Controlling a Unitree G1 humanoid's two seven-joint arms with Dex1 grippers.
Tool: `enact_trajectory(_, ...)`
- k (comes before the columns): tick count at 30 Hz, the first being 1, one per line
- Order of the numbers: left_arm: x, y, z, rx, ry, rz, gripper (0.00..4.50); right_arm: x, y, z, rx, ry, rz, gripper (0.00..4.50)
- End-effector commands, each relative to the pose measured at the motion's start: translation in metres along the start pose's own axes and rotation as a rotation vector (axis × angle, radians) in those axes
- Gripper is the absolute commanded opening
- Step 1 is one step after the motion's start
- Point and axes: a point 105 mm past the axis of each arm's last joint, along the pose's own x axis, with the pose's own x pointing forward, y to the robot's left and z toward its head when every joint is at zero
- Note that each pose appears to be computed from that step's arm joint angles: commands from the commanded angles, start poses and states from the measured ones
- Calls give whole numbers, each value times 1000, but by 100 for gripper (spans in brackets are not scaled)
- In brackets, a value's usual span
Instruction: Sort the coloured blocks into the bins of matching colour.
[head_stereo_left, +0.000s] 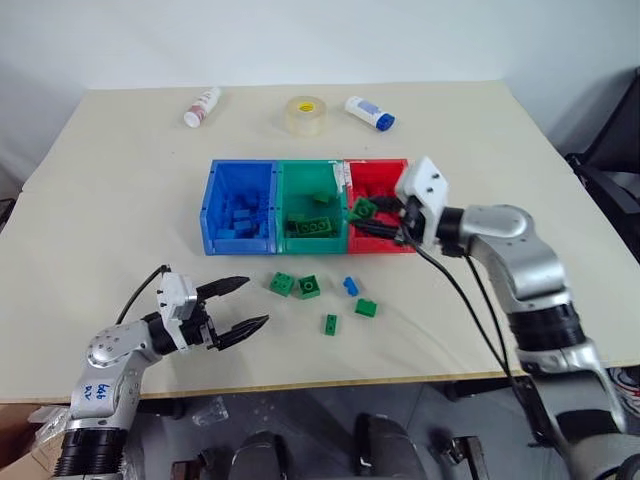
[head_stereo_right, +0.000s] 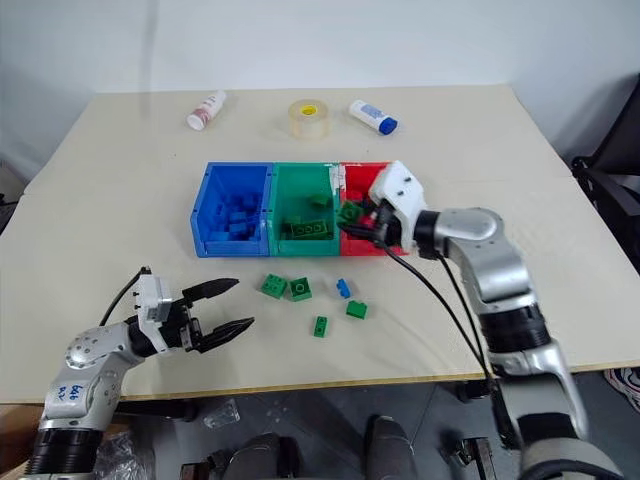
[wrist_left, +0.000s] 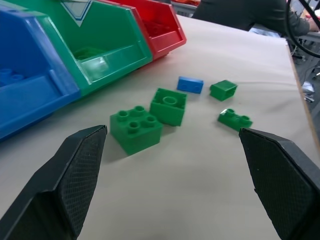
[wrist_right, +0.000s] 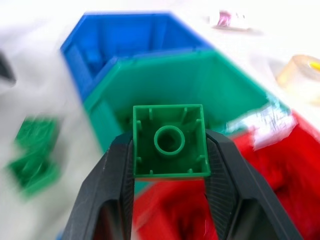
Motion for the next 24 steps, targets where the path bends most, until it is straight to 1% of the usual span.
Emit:
enact_trajectory(1, 4, -1, 5, 32, -20, -8, 450, 24, -9, 12, -42, -46, -40, 147)
enact_trajectory(2, 5, -2, 6, 34, -20, -9, 450, 32, -14, 9, -60, -27, -72, 147)
enact_trajectory(4, 6, -4, 6, 36, -21, -12, 450, 44, -18, 4, -81, 3, -100, 222)
enact_trajectory(6, 6, -6, 7, 38, -24, -14, 450, 50, -15, 8, -89, -20, -88, 284)
enact_trajectory(9, 6, -7, 8, 42, -25, -15, 450, 50, -12, 13, -104, -52, -70, 391)
enact_trajectory(11, 5, -7, 8, 44, -25, -16, 450, 44, -9, 13, -115, -62, -51, 448)
enact_trajectory(13, 5, -7, 8, 43, -22, -21, 450, 35, -7, 13, -122, -66, -36, 448)
enact_trajectory(15, 4, -6, 8, 43, -21, -25, 450, 19, -1, 12, -127, -75, 5, 448)
enact_trajectory(18, 4, -4, 6, 40, -12, -37, 450, -23, 16, 3, -130, -59, 84, 448)
enact_trajectory(19, 4, -3, 5, 39, -9, -41, 450, -32, 20, 1, -130, -53, 97, 448)
enact_trajectory(22, 2, -1, 2, 34, -3, -51, 450, -73, 35, -10, -86, -16, 123, 448)
enact_trajectory(24, 1, 1, 0, 32, 2, -49, 450, -86, 41, -13, -68, 4, 132, 448)
